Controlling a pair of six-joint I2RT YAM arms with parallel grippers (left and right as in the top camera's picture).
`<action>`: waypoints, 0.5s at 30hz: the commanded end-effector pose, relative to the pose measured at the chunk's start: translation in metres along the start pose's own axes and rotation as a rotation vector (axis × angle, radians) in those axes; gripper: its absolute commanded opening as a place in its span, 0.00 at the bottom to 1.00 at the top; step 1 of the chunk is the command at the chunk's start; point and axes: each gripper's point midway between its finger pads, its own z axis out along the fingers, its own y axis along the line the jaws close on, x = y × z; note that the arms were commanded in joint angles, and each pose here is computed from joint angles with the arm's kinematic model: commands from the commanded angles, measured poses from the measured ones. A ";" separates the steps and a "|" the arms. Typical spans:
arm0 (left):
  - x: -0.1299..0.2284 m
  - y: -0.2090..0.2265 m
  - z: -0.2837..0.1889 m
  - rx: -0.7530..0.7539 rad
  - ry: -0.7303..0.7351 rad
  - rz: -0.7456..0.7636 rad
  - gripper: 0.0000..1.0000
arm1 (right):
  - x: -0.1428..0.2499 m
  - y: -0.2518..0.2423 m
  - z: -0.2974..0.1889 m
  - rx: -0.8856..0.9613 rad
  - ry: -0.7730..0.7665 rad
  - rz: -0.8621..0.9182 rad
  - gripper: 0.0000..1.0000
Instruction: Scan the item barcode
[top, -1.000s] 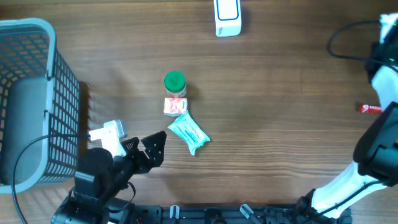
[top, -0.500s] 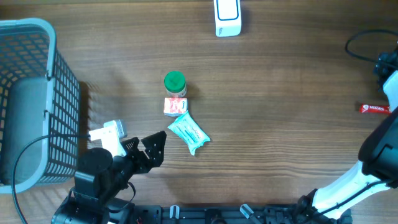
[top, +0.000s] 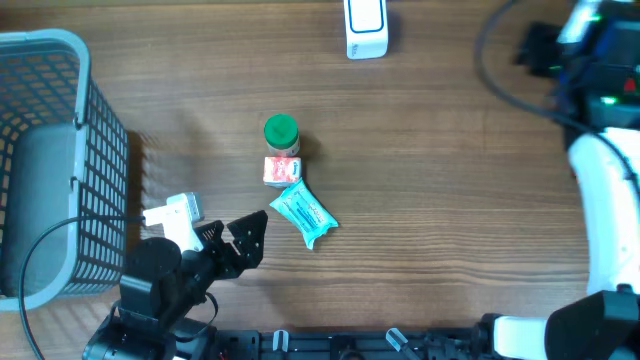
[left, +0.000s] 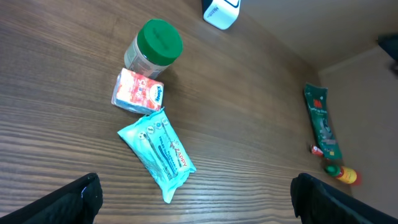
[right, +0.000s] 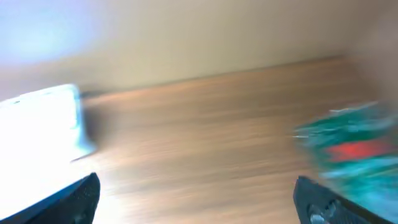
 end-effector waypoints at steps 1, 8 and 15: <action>-0.001 0.000 0.000 -0.002 -0.003 0.024 1.00 | 0.045 0.128 -0.019 -0.514 0.277 0.320 1.00; -0.001 0.000 0.000 -0.002 -0.003 0.024 1.00 | 0.118 0.249 -0.034 -0.649 0.455 0.133 1.00; -0.001 0.000 0.000 -0.002 -0.003 0.024 1.00 | 0.167 0.325 -0.016 -0.597 0.312 -0.207 1.00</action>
